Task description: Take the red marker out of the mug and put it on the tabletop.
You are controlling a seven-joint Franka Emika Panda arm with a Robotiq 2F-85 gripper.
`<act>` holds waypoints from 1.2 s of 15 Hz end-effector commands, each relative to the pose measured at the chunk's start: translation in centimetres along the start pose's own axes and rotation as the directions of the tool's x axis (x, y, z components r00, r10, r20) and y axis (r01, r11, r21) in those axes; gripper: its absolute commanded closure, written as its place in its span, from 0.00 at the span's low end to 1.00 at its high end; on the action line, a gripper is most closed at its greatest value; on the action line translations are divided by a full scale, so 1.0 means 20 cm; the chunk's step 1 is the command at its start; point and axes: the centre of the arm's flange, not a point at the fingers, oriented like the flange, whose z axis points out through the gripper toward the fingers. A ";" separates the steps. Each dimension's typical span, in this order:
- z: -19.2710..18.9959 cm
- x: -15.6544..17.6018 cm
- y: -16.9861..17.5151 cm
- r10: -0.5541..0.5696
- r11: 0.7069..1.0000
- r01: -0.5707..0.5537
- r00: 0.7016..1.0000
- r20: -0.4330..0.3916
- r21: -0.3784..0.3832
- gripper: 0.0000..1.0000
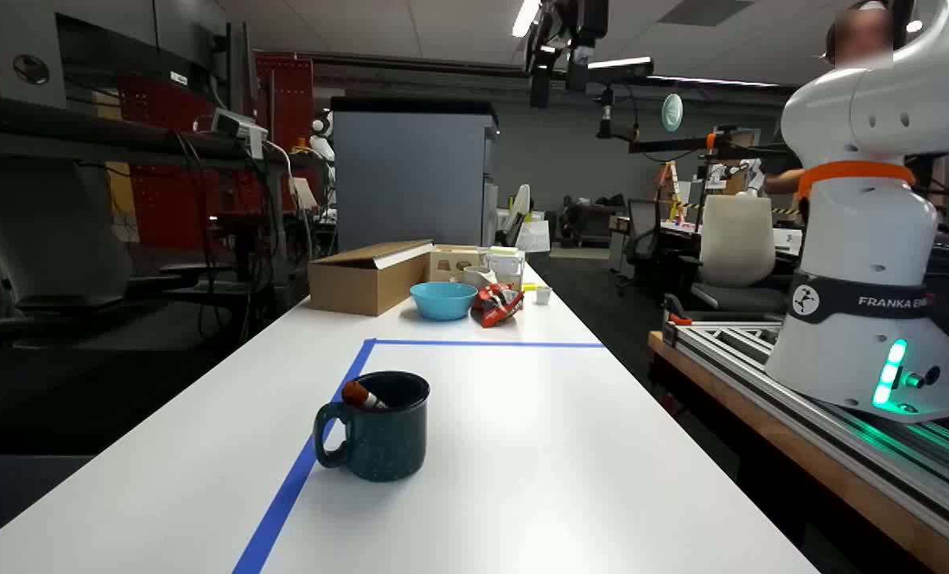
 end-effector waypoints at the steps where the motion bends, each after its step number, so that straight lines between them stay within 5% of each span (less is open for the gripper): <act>1: 0.00 0.00 0.00 0.000 1.000 0.000 1.000 -0.002 -0.001 0.00; 18: -0.02 0.00 0.00 0.000 1.000 0.000 1.000 -0.009 -0.003 0.00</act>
